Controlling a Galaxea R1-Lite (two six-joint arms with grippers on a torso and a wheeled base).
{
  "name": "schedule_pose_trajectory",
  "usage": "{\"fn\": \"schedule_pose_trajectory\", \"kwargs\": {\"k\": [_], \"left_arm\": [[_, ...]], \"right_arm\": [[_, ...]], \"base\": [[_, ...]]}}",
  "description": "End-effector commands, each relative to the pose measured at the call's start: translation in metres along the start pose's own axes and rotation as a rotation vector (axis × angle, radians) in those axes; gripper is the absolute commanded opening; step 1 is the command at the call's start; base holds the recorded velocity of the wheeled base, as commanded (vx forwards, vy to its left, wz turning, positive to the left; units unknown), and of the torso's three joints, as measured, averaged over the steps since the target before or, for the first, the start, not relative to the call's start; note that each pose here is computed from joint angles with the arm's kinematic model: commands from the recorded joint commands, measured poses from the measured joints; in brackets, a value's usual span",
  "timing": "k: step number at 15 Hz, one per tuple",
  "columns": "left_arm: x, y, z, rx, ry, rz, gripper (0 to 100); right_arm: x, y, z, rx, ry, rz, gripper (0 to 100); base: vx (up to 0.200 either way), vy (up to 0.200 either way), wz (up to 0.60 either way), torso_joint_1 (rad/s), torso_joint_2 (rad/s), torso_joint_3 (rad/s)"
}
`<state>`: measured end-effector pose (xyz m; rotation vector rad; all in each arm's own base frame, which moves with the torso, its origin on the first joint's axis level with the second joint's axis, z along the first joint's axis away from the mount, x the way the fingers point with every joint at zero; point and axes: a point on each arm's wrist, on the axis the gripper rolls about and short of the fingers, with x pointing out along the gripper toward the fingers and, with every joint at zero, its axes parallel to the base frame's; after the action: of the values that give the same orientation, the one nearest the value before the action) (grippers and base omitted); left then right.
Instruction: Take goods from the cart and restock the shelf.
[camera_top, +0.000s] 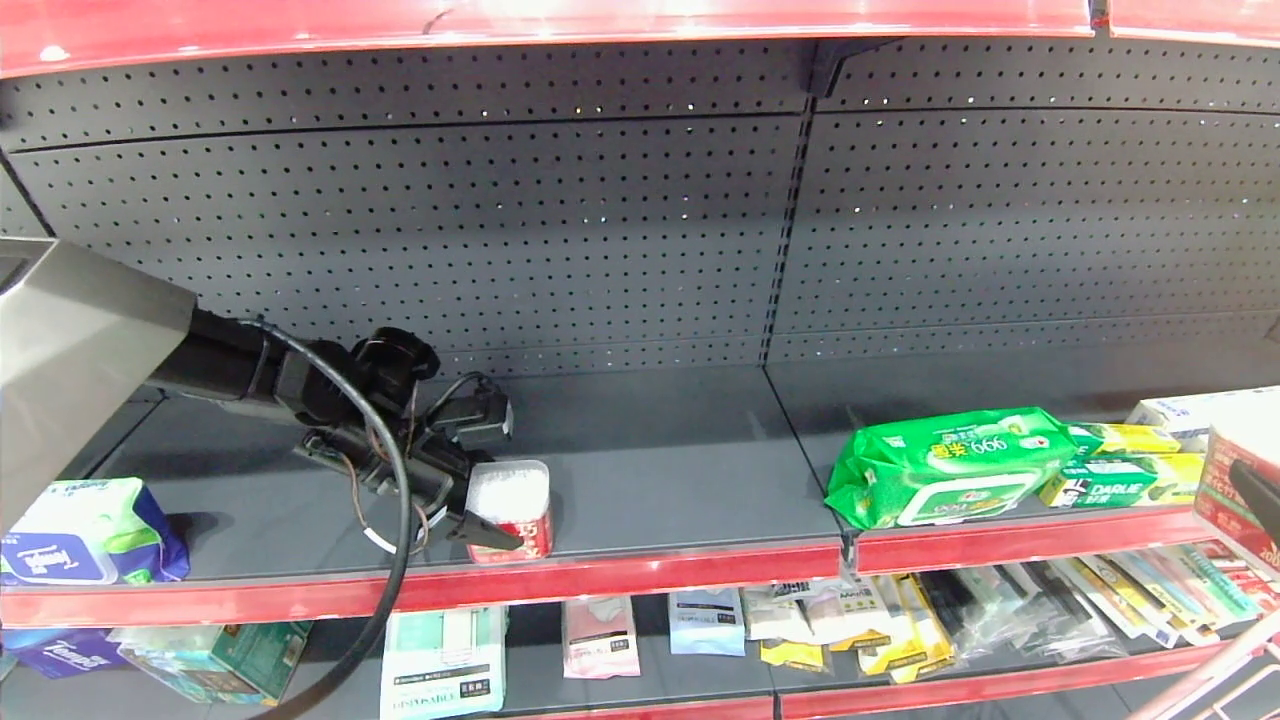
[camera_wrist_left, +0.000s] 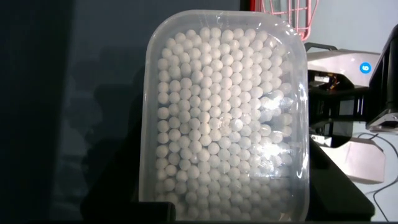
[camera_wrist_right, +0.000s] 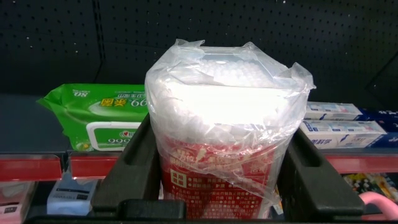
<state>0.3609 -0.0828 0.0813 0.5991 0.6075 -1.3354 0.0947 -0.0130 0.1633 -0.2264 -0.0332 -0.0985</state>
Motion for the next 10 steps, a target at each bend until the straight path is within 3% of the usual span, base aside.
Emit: {"fn": "schedule_pose_trajectory", "kwargs": {"k": [1,7,10], "left_arm": [[0.0016,-0.0012,-0.002,-0.008,0.004,-0.007,0],[0.0023,-0.0006,-0.0027,0.003,0.006,0.006,0],[0.0044,-0.0043,-0.0065,-0.013,0.015,-0.008,0]], "right_arm": [[0.0005,0.0001,-0.0003,0.0,0.002,0.001,0],[0.0011,0.0,-0.0002,0.0,0.004,0.001,0],[0.0011,0.0,-0.0002,0.0,0.004,0.0,0]], "base": [[0.0,0.0,0.0,0.0,0.0,0.0],[0.0,0.0,0.0,0.0,0.0,0.0],[0.0,0.0,0.0,0.0,0.0,0.0]]}}
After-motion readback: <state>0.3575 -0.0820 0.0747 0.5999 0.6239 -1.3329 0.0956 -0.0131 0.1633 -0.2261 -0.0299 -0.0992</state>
